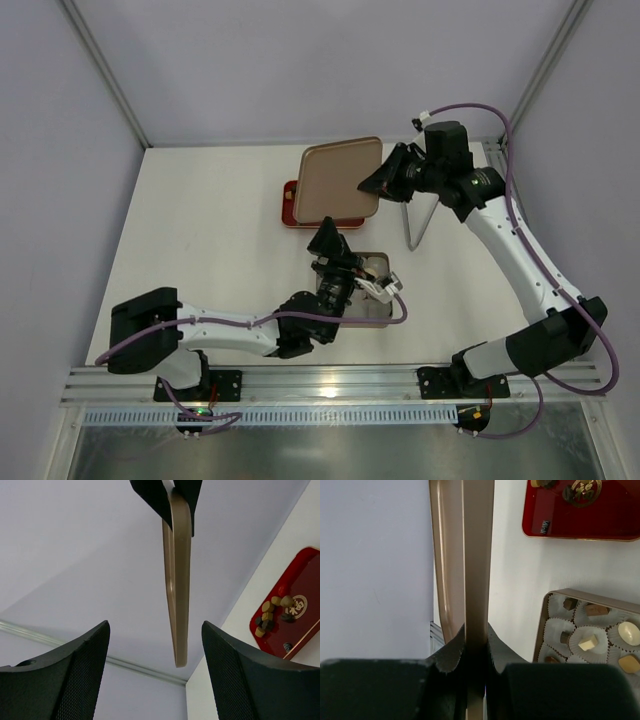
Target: Pack the chocolate
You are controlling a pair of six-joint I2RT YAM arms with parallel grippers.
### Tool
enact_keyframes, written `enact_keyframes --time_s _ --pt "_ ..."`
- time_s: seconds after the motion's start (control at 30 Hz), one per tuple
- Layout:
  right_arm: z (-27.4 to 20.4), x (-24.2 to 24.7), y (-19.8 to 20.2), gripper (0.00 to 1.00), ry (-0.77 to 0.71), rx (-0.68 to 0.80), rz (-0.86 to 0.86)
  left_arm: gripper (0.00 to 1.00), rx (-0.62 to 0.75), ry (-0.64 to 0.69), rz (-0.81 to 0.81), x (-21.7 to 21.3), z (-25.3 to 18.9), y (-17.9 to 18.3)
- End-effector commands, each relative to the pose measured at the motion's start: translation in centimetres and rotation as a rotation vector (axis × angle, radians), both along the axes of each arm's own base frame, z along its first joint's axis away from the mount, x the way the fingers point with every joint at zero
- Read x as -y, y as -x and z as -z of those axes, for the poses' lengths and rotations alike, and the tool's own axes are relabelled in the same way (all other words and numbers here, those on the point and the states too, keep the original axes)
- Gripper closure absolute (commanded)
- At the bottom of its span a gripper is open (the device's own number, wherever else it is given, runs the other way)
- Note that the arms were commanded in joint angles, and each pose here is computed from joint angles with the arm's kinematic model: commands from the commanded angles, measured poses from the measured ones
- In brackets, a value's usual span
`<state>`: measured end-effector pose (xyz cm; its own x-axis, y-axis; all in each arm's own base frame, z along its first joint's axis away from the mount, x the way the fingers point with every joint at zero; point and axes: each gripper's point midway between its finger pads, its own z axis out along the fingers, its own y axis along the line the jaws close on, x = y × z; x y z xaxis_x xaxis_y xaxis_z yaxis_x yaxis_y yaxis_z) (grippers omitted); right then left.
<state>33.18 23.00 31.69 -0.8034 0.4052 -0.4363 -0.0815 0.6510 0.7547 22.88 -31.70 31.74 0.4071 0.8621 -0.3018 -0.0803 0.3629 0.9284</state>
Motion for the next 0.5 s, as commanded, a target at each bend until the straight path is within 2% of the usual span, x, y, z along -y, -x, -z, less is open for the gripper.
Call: enact_keyframes --time_s 0.0,0.3,0.37,0.47 --pt "-3.5 -0.2 1.6 0.96 -0.071 0.096 -0.037 0.27 0.023 0.167 -0.043 -1.8 -2.9 -1.2" --pt "-4.0 -0.7 4.2 0.96 -0.118 0.093 -0.068 0.30 0.003 0.167 -0.060 -1.4 -2.6 -2.4" --pt "-4.1 -0.8 4.4 0.96 -0.119 0.093 -0.074 0.33 -0.004 0.172 -0.068 -1.2 -2.4 -2.6" --pt "-4.1 -0.8 4.6 0.96 -0.118 0.095 -0.075 0.43 -0.004 0.174 -0.072 -1.2 -2.4 -2.6"
